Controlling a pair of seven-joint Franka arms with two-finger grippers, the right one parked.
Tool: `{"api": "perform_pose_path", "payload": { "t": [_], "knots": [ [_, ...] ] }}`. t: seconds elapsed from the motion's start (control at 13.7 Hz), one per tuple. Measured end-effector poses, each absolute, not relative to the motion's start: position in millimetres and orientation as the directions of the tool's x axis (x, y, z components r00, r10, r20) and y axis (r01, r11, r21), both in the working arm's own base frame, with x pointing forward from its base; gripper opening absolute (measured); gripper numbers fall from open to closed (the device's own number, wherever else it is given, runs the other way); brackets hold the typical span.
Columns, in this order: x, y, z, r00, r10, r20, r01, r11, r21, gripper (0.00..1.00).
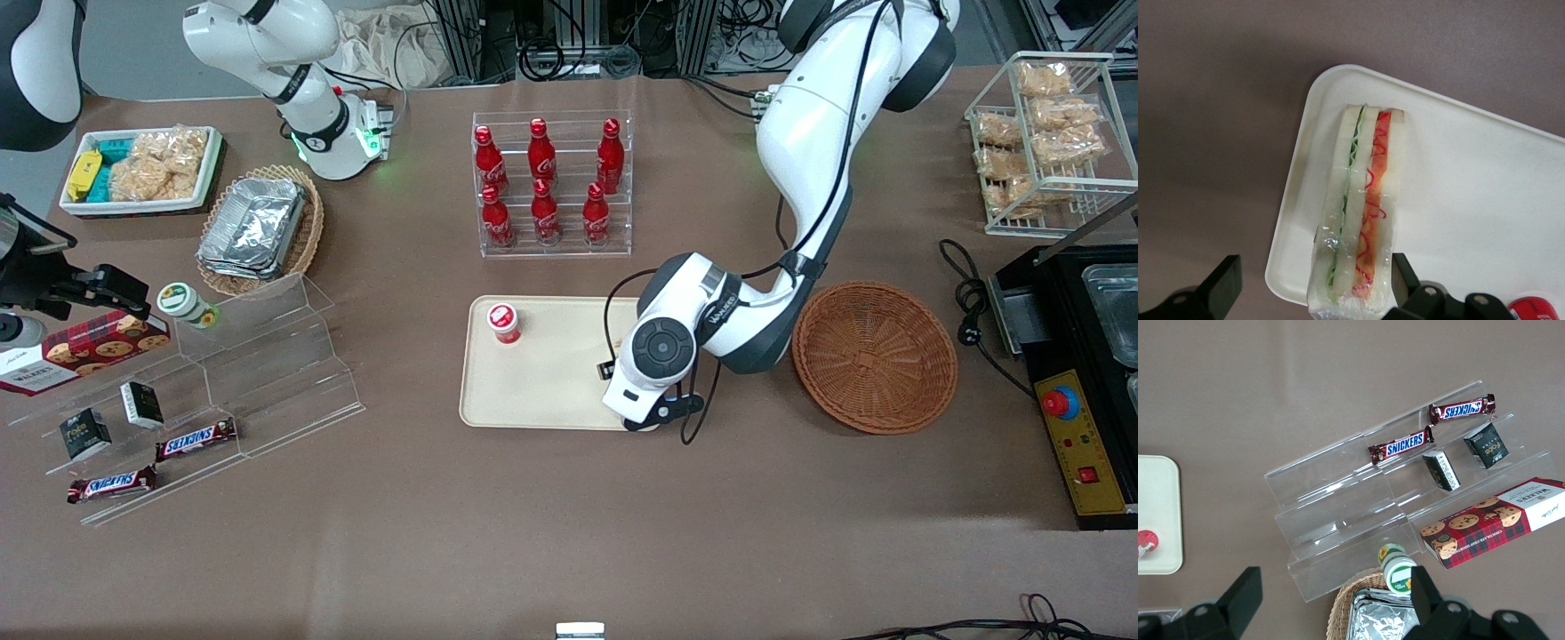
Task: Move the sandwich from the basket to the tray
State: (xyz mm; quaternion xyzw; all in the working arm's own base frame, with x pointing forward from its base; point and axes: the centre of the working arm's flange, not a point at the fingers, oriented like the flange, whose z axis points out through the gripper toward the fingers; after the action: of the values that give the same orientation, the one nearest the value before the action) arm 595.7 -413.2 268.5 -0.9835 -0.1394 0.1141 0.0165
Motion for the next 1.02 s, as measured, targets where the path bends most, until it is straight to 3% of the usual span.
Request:
{"api": "perform_pose_path", "payload": {
  "t": [0.29, 0.66, 0.8, 1.02],
  "knots": [
    [607.1, -376.0, 317.3, 0.919, 0.322, -0.229, 0.304, -0.946, -0.111, 1.0],
    [633.7, -234.9, 446.8, 0.925, 0.324, -0.201, 0.312, -0.946, -0.091, 1.0],
    [617.3, -184.4, 483.7, 0.947, 0.274, -0.168, 0.266, -0.962, -0.069, 1.0],
    [563.7, -146.2, 506.4, 0.974, 0.206, -0.098, 0.201, -0.978, -0.057, 1.0]
  ]
}}
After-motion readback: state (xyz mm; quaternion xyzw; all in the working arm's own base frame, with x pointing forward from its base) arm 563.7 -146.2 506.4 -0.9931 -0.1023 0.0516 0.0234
